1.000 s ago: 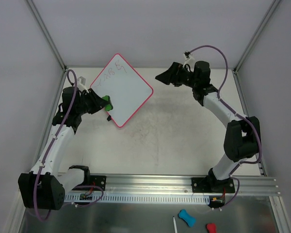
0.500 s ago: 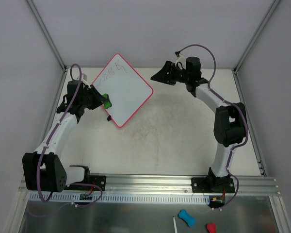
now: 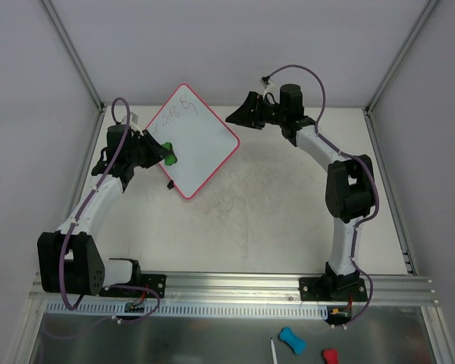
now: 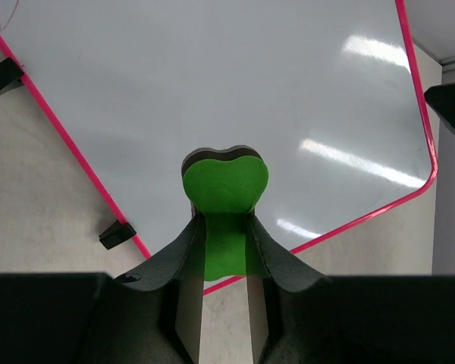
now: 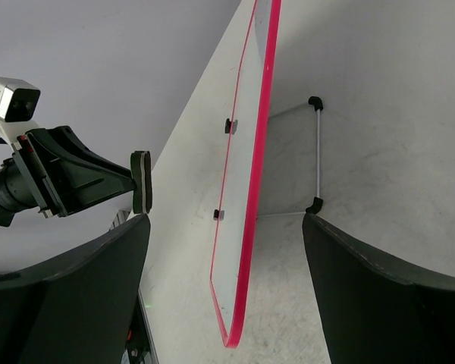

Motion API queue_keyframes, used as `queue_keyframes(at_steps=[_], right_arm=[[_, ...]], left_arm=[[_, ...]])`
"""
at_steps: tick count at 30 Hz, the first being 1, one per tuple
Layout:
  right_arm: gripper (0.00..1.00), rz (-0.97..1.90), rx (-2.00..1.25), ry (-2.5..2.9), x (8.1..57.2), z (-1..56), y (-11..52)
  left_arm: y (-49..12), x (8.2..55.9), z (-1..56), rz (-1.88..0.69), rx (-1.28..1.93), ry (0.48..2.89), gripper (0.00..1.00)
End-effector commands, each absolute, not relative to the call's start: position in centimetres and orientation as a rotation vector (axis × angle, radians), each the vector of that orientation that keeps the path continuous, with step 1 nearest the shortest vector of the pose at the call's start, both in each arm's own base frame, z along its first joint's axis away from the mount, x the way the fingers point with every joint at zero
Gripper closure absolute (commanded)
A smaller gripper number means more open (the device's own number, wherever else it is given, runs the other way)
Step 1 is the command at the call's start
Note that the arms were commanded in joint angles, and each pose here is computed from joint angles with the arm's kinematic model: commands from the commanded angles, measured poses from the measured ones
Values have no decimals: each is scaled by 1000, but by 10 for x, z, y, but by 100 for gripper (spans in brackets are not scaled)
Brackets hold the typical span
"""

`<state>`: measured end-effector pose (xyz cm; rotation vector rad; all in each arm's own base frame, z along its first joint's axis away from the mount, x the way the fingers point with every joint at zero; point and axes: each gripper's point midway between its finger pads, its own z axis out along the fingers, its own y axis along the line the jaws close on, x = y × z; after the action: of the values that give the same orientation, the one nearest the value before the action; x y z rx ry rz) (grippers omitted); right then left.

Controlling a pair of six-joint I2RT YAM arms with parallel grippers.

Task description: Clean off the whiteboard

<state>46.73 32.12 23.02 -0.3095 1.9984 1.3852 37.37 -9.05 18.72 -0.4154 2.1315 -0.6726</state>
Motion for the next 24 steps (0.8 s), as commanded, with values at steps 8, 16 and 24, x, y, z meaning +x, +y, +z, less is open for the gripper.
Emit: queue_keyframes(at_steps=[8, 16, 24], right_arm=[[17, 1406, -350, 2017, 465, 228, 347], [27, 1434, -362, 2042, 461, 217, 356], [42, 1420, -360, 2059, 458, 209, 363]], left_arm=[[-94, 369, 195, -669, -344, 2088, 100], [-98, 357, 208, -695, -292, 2056, 100], [-94, 362, 209, -662, -333, 2110, 100]])
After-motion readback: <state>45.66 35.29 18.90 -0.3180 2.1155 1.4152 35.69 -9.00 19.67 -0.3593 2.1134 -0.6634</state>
